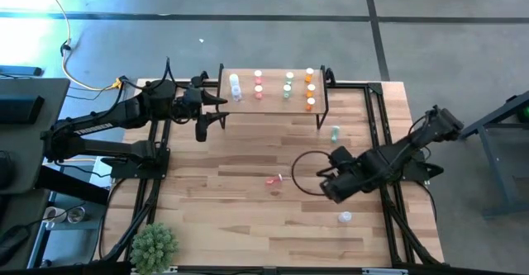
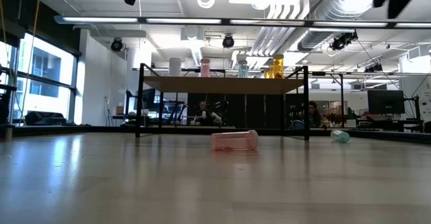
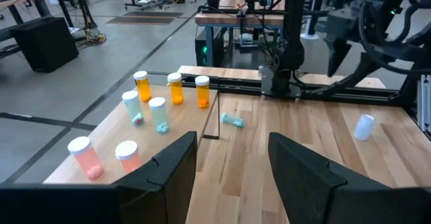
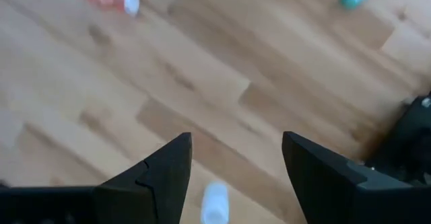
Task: Pick and place medicine bottles onto shelf by color
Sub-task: Put the white pill bottle on the shelf aligned with the other white pill bottles
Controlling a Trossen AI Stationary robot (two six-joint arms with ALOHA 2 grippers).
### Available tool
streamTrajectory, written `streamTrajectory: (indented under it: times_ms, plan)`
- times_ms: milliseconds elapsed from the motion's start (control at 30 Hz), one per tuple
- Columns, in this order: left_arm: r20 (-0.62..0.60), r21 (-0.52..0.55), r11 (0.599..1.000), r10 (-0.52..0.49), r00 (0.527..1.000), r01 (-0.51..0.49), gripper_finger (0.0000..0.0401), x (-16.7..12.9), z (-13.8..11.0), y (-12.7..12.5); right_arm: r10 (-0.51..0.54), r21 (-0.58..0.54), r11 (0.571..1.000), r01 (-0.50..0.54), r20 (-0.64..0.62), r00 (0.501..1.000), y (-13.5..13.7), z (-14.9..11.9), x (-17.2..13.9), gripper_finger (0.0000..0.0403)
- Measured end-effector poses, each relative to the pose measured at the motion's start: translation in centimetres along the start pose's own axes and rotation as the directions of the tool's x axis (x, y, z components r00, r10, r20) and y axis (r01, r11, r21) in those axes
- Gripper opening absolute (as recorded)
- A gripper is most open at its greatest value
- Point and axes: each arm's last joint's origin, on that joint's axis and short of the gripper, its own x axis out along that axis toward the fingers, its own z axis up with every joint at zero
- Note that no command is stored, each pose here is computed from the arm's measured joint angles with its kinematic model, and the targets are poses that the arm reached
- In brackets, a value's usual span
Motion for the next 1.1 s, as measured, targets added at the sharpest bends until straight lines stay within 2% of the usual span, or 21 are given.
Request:
streamTrajectory:
  times_ms: [133,333,467,700,867,1100]
  plan:
    - [-0.002,-0.029,0.999,0.037,0.999,-0.037,0.0172,0.0,0.0,0.1,0.035,-0.06,0.997,-0.038,-0.058,0.998,-0.6,-2.1,0.3,0.0222]
    - [-0.012,-0.058,0.979,0.197,0.98,-0.197,0.0172,-0.1,0.0,0.6,0.087,-0.136,0.986,-0.1,-0.094,0.992,-1.3,-5.5,1.2,0.0222]
    - [-0.017,-0.089,0.96,0.266,0.964,-0.267,0.0172,-0.1,-0.1,0.8,0.115,-0.191,0.972,-0.134,-0.11,0.987,-1.7,-8.0,2.3,0.0222]
    - [-0.017,-0.101,0.957,0.272,0.962,-0.272,0.0172,-0.1,-0.1,0.8,0.196,-0.249,0.943,-0.222,-0.126,0.972,-2.2,-11.8,3.7,0.0222]
    - [-0.017,-0.102,0.961,0.258,0.966,-0.258,0.0172,-0.1,-0.1,0.7,0.275,-0.294,0.912,-0.286,-0.081,0.958,-2.8,-14.1,5.0,0.0222]
    - [-0.017,-0.16,0.953,0.257,0.966,-0.256,0.0172,-0.1,-0.1,0.7,0.299,-0.352,0.884,-0.308,-0.081,0.951,-4.5,-16.3,7.4,0.0222]
